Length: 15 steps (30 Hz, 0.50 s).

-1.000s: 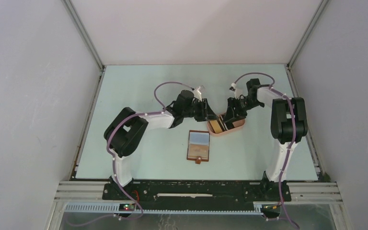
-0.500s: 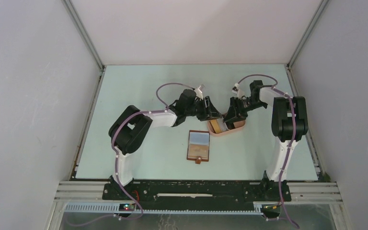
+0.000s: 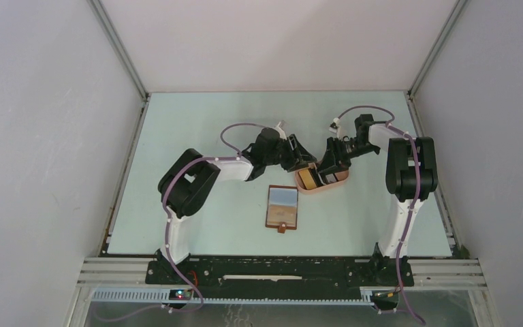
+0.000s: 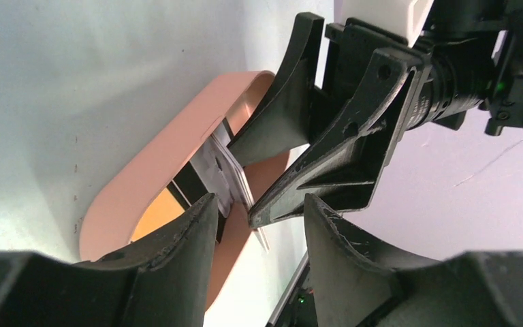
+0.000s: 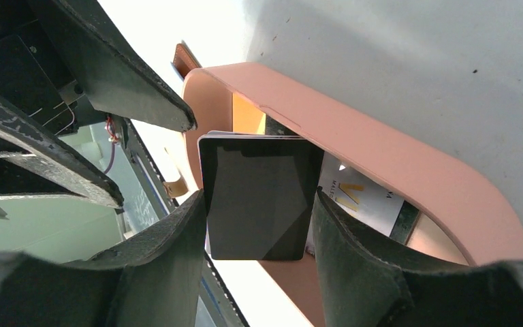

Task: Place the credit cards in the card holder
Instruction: Pick up the credit card from the storage box.

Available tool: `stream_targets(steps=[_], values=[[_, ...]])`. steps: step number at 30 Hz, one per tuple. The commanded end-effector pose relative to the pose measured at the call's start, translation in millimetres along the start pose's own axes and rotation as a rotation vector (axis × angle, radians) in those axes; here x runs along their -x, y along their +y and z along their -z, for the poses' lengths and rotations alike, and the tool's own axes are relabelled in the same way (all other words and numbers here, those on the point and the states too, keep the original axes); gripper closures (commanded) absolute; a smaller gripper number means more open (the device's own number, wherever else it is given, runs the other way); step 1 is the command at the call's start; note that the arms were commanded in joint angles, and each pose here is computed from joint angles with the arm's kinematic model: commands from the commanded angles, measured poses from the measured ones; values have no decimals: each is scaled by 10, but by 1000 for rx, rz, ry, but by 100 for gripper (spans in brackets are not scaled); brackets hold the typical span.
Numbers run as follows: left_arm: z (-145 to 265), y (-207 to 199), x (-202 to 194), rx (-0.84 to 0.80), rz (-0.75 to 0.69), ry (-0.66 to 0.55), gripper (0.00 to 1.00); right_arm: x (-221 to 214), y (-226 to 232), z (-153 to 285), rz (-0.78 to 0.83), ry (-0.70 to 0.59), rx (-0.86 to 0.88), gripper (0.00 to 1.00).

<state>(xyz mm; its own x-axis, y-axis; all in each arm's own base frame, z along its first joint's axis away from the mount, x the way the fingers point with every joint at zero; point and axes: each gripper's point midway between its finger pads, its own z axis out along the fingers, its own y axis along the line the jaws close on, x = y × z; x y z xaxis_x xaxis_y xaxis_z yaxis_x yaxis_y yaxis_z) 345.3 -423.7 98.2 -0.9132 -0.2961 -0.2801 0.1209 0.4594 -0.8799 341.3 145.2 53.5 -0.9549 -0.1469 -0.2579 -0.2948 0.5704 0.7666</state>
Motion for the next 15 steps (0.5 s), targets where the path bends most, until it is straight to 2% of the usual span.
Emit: stream_targets(steps=[1,15], values=[[-30,-177,140,-54,57,-66,45,123,125,81,33,-33,40,63],[-87,-74,105,-3,146,-90,48,181,243,145,69,-73,57,64]])
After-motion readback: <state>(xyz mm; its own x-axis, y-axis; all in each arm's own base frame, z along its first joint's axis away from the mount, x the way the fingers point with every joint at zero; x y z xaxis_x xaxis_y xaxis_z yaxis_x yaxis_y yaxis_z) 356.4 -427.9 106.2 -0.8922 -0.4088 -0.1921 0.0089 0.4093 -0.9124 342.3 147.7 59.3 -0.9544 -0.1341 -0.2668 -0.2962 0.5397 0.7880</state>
